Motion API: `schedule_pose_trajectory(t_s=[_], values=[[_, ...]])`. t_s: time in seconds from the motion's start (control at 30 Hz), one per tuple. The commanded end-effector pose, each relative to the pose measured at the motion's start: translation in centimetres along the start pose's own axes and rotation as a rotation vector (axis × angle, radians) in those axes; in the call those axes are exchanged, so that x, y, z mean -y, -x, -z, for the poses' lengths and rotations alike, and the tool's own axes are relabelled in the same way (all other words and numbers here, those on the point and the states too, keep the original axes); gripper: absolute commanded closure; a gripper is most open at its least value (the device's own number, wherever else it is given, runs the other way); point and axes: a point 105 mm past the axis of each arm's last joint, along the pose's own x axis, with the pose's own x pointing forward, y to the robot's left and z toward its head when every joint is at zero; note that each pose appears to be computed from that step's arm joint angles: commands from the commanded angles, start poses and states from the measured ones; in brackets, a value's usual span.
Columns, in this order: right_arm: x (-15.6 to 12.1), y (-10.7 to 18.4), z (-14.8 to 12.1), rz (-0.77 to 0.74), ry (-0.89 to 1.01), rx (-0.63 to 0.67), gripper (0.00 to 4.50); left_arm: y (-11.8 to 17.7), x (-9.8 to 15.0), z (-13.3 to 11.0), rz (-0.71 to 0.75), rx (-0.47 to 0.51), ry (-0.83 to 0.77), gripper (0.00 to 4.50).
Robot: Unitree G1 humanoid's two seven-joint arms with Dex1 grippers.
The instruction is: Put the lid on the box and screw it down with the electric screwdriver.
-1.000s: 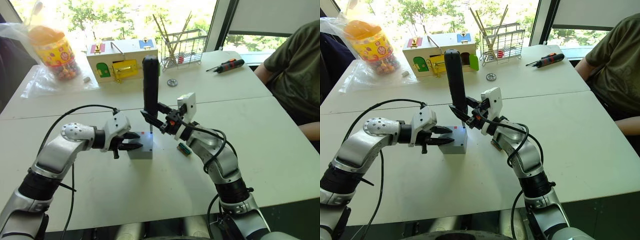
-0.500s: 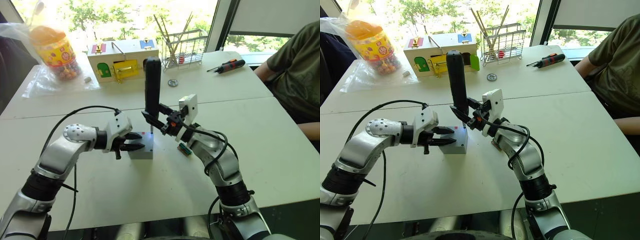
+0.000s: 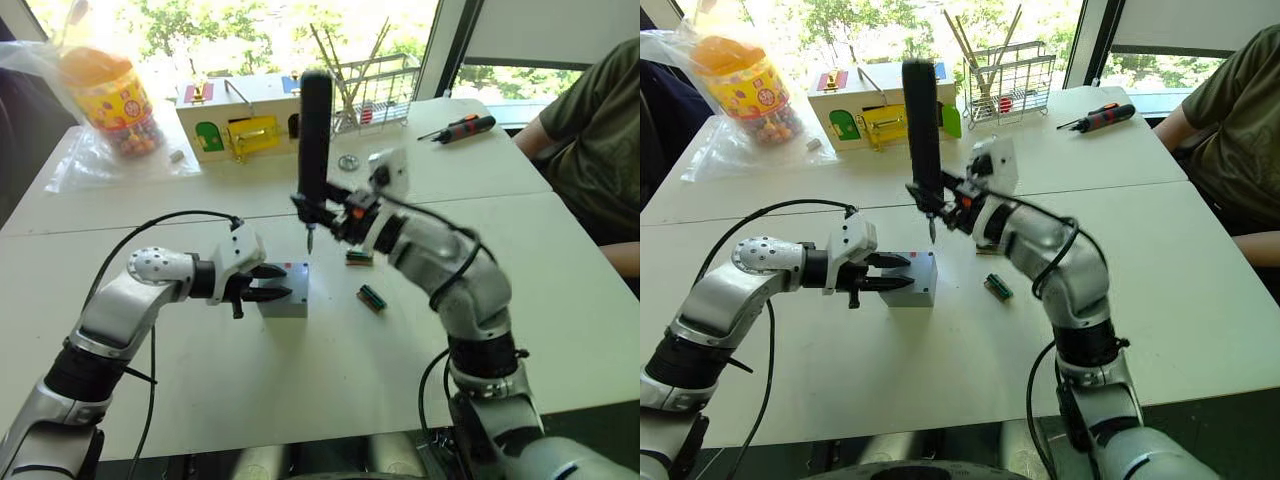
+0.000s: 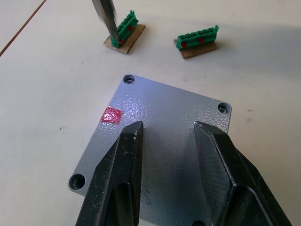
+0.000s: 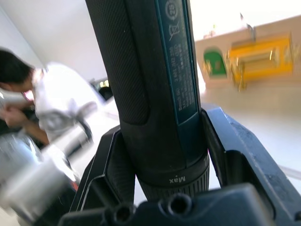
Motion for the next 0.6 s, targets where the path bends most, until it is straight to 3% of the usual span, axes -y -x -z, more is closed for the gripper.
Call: schedule_pose_trajectory(t_s=[0.03,0.2,0.37,0.43,0.5,0.6], values=[[-1.1,0.7,-5.0,-0.062,-0.052,0.147,2.74,0.6,-0.9,-1.7,-0.019,0.082,0.05,2.79],[1.1,1.0,-5.2,0.031,-0.132,0.112,2.74,0.9,-1.5,-4.2,-0.011,0.146,0.028,2.79],[6.2,3.4,-7.2,0.235,-0.162,0.06,2.74,0.4,-0.4,-6.4,0.099,0.146,-0.108,2.79],[9.2,6.1,-5.2,0.353,-0.141,-0.159,2.74,-0.3,-0.1,-6.9,0.137,0.136,-0.173,2.79],[12.0,10.4,-2.1,0.477,-0.227,-0.431,2.74,-1.0,0.7,-7.6,0.181,0.134,-0.234,2.79],[12.2,14.5,0.2,0.458,-0.401,-0.636,2.74,-1.9,1.6,-7.9,0.22,0.148,-0.274,2.79]])
